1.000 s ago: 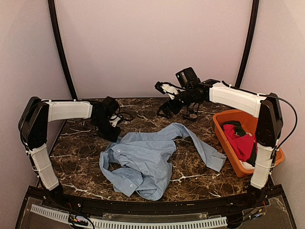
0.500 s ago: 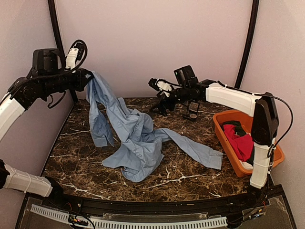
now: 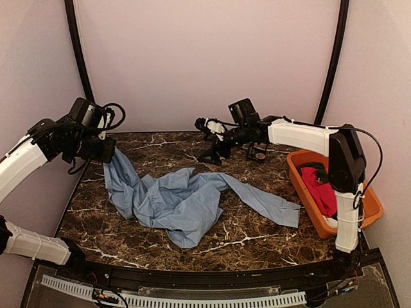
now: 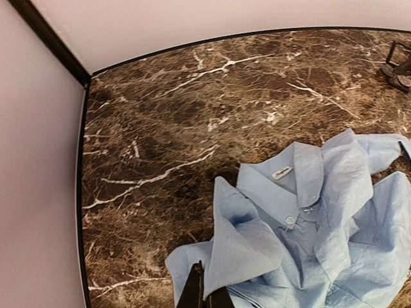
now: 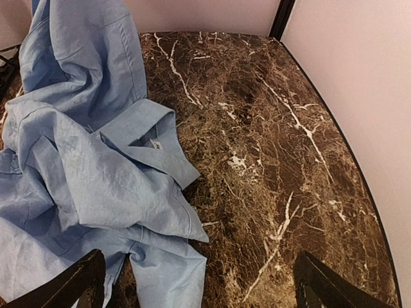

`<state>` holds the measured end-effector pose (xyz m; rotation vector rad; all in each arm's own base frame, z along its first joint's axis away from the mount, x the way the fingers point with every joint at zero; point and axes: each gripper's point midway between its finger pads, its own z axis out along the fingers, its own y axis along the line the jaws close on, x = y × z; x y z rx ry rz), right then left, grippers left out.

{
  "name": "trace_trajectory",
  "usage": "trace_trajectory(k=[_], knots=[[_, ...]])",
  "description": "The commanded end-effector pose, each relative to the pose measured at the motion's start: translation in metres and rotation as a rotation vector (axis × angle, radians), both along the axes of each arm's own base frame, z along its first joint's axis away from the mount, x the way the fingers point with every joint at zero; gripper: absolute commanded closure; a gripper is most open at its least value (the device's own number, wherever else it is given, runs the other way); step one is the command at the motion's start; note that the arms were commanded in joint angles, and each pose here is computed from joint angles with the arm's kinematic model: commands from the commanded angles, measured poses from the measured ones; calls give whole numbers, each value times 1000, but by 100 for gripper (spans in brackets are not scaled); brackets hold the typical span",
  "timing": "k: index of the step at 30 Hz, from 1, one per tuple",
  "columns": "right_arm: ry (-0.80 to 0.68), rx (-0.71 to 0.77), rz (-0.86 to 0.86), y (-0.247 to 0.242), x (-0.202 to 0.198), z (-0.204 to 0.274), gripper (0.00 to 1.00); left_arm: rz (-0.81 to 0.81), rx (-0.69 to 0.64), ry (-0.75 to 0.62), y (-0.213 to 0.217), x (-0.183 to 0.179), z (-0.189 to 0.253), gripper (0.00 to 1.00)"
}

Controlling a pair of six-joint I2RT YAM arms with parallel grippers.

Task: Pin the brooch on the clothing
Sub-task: Pick up the crumped clothing from the center of the board.

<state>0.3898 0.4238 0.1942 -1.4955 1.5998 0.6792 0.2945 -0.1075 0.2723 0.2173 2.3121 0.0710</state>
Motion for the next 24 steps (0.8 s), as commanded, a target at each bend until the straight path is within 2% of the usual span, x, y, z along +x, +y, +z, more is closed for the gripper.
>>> trace_trajectory(k=[1,2,3,5,11,16,24], knots=[[57,-26,50,18,-7,-22,2,170,61,18,39,-22,-12,92],[84,-27,51,21,-6,-26,1,179,65,22,41,-23,-14,83],[111,-24,56,24,-6,-29,2,195,71,23,44,-25,-15,64],[160,-8,63,31,-5,-32,1,212,70,7,49,-27,-13,43],[313,4,46,50,6,-58,1,210,24,-88,50,-26,8,32],[430,39,88,63,2,-72,1,185,29,-65,41,-18,-4,31],[533,36,87,73,-3,-99,2,161,20,-39,30,-10,-22,31]])
